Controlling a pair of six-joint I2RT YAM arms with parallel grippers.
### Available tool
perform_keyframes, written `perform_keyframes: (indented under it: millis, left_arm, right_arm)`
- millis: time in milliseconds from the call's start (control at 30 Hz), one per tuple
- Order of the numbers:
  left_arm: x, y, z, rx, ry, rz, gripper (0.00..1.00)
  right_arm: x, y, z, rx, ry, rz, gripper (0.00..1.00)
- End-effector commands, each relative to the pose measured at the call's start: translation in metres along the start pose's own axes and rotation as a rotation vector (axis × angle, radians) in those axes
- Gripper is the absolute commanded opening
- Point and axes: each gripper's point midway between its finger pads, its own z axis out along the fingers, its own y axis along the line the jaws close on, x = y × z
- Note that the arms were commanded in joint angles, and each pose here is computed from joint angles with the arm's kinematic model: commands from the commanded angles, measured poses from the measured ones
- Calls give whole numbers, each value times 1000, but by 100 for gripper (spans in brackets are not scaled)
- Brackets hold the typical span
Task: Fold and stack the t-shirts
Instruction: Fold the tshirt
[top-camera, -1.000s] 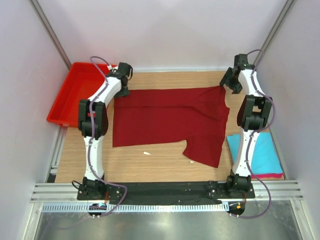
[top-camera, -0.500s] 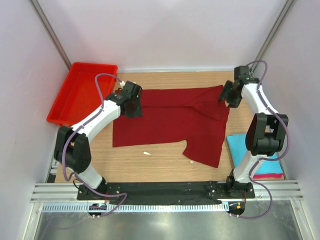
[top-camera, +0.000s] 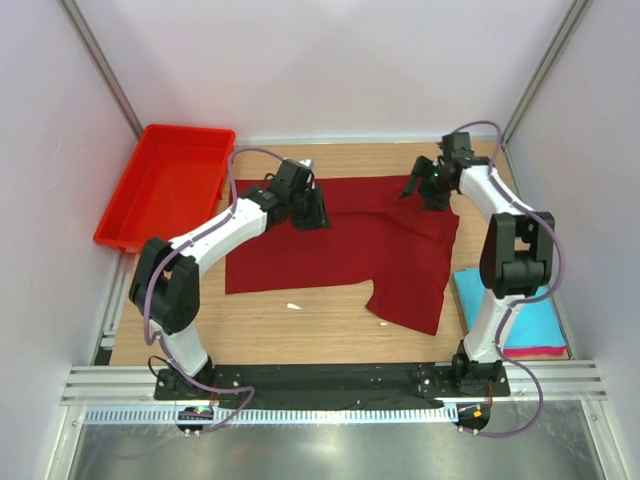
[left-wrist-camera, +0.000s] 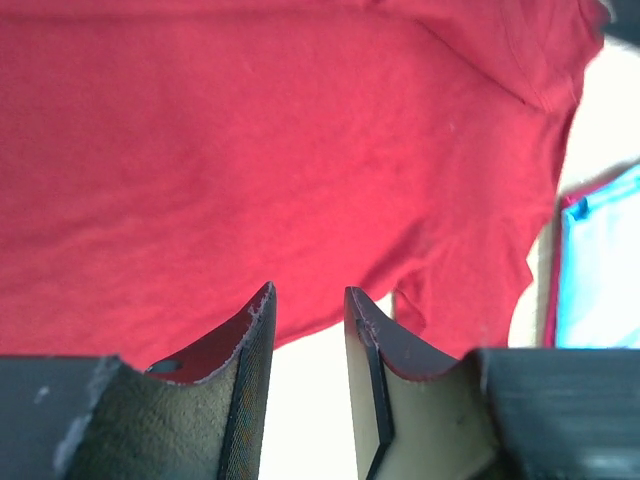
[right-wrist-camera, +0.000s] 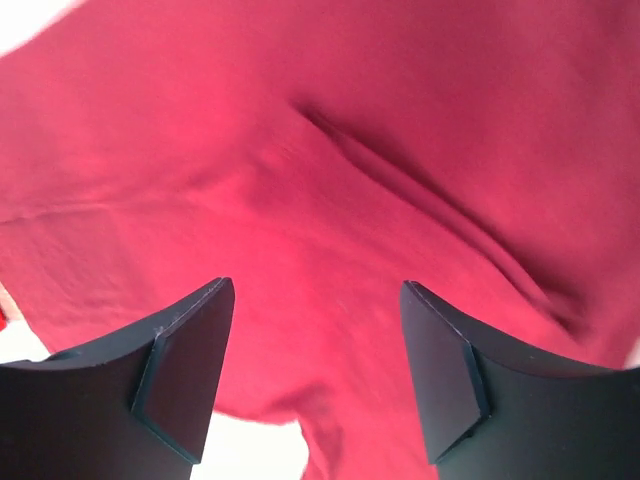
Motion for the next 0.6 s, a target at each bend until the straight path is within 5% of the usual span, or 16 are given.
perform_keyframes:
  millis: [0,100,167,567]
  left_arm:
    - [10,-18,-10,77,21,-16,34]
    - [26,-11,-24,73,46,-3,34]
    - [39,2,-30,37,66,6,34]
    - [62,27,-56,-40,75,7,32]
  right_arm:
    - [-28,46,25,-69,-73,-150,73]
    - [-29,41,47,-6,-24,-154,58]
    - [-29,43,54,29,-16,-123,39]
    - [-23,32,76,192,-38,33,42]
